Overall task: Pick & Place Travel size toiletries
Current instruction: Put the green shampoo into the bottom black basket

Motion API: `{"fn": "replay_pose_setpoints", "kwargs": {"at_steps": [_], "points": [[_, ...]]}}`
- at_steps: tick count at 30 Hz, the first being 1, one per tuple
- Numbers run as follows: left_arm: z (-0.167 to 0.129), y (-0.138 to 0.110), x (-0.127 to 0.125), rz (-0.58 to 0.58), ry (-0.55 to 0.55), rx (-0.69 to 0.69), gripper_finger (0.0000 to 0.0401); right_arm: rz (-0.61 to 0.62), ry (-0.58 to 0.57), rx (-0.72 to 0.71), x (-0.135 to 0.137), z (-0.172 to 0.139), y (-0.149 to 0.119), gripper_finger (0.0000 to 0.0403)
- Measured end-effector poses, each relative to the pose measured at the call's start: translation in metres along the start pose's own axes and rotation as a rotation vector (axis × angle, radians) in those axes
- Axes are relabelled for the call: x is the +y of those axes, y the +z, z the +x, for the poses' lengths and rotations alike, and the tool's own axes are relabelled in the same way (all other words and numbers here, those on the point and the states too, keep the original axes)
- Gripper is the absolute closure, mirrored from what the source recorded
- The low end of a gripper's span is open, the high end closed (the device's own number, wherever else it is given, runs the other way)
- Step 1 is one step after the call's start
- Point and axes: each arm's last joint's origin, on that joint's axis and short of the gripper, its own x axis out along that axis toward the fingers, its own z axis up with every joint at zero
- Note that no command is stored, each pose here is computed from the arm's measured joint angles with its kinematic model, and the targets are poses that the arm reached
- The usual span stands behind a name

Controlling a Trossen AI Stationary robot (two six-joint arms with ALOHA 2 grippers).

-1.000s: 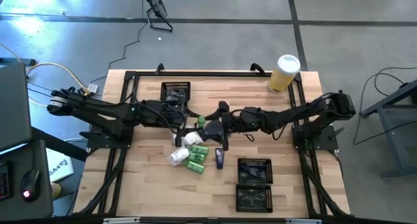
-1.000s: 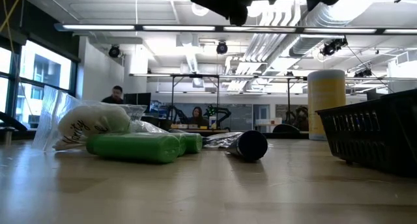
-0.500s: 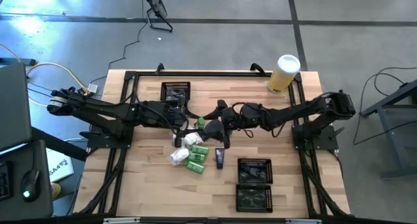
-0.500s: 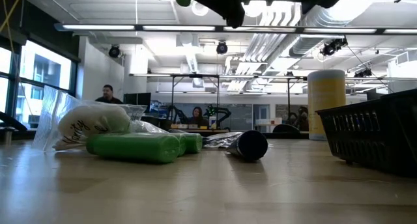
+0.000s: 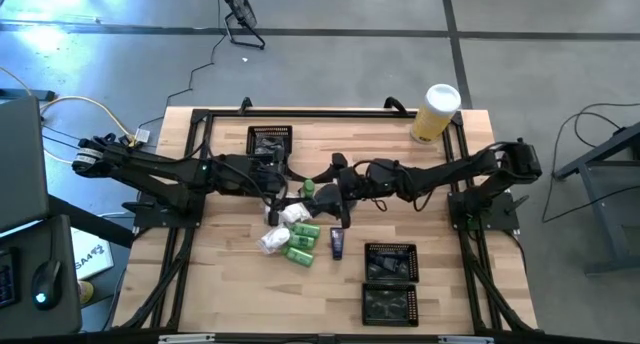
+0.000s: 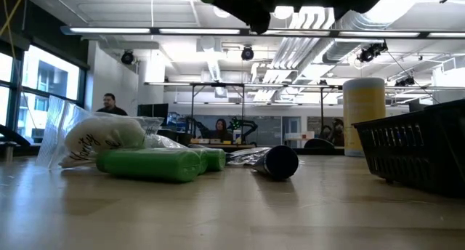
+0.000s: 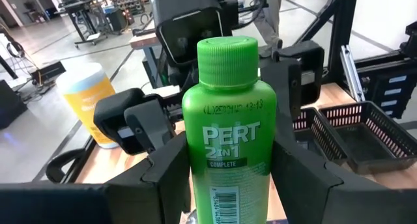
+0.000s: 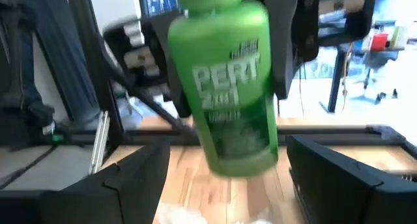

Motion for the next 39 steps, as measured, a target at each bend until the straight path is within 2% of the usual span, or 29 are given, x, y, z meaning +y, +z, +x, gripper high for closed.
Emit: {"fn": "replay_pose_setpoints", "kwargs": {"at_steps": [6,16,29,34,39], "points": [[0.000,0.000,0.000,0.000,0.000,-0.002,0.0215,-0.006,0.027,-0.076,0.000,0.010,-0.002,0.0101],[0.000,0.000,0.000,-0.002,0.000,-0.002,0.0215,-0.010,0.031,-0.072,-0.001,0.016,-0.004,0.0103],[0.000,0.000,0.000,-0.003,-0.002,-0.002,0.0215,-0.011,0.024,-0.079,-0.001,0.016,-0.004,0.0196],[0.000,0.000,0.000,-0.007,-0.002,-0.001,0.0215,-0.015,0.016,-0.079,-0.001,0.016,-0.004,0.0209],[0.000,0.000,0.000,-0.006,-0.001,0.000,0.0215,-0.014,0.010,-0.078,-0.001,0.016,-0.004,0.0206]]}}
